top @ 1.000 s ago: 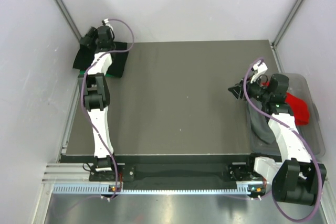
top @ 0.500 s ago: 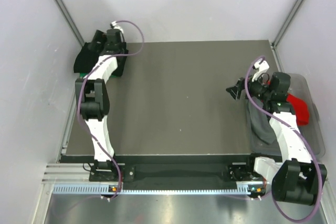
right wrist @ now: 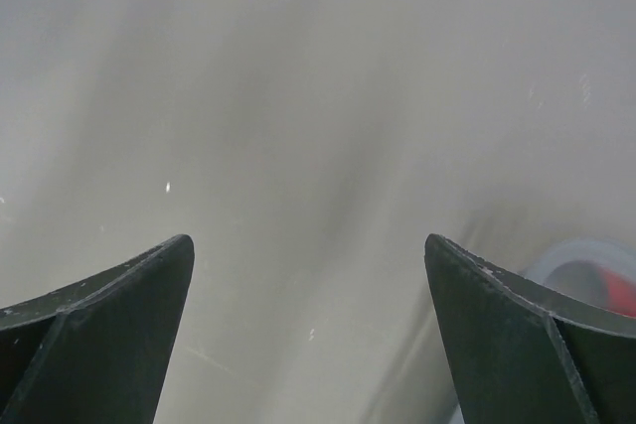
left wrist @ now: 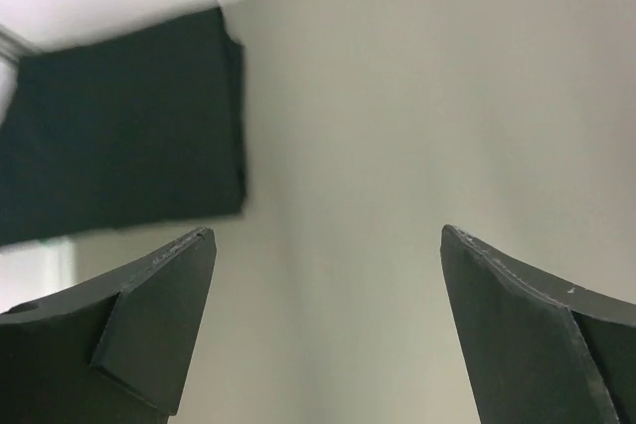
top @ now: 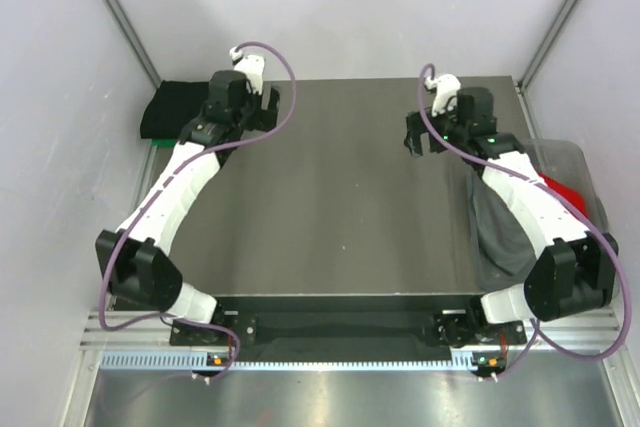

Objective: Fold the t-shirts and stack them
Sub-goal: Reset both grippers

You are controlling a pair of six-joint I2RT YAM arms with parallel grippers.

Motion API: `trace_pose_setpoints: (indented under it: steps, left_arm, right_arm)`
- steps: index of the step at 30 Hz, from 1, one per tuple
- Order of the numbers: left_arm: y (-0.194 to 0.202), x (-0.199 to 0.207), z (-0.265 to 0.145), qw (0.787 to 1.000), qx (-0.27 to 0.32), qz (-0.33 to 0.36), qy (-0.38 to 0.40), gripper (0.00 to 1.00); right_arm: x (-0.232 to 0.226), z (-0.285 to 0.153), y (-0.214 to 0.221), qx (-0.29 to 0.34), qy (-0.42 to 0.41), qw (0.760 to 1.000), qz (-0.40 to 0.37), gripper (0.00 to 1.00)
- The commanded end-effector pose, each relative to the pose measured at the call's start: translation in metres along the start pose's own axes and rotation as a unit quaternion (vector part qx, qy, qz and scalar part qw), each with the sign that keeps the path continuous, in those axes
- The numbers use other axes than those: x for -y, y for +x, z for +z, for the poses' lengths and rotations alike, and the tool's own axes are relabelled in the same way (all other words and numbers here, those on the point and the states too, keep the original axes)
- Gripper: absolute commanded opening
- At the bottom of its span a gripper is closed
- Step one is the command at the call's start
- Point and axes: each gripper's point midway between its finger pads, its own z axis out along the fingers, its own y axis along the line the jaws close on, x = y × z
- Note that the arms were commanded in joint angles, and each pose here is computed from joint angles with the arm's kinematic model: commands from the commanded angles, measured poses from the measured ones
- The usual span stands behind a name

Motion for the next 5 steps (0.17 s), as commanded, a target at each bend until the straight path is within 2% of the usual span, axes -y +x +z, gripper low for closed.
trace_pose_setpoints:
  steps: [1,5]
  left_arm:
    - [0.028,0.018,-0.015,0.998,-0.024,-0.017,0.058,0.99]
    - [0.048,0.031,-0.033,0.994,-0.046,-0.007,0.102,0.99]
  right_arm:
    - [-0.004,-0.002,-0.005,-0.022,0.051,0.998,-0.028,1.0]
    - [-0.017,-0.007,-0.01,-0.014,0.073,0.995,-0.073,1.0]
